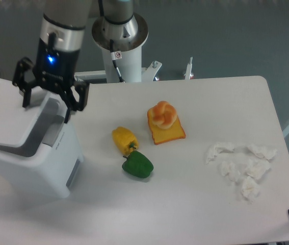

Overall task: Close the trash can
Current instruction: 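Press the lid fully shut with the gripper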

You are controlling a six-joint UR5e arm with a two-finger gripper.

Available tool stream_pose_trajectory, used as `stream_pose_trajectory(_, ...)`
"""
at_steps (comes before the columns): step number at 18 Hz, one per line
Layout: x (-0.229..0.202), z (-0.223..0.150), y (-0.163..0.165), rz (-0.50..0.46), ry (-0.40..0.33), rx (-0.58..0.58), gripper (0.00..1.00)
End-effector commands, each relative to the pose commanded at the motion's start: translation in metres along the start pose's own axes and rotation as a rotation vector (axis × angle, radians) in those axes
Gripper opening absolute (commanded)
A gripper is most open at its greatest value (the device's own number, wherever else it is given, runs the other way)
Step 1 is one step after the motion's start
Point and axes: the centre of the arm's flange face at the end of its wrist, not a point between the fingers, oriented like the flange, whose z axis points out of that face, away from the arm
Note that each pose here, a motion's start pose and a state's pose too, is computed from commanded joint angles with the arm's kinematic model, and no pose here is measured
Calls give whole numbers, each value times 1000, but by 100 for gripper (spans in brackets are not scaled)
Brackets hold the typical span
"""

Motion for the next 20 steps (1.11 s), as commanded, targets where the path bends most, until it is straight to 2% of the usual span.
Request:
stream_pose_trajectory(10,-14,19,1,-15,5,-26,100)
stream_pose_trajectory(20,-15,21,0,-11,5,-25,100)
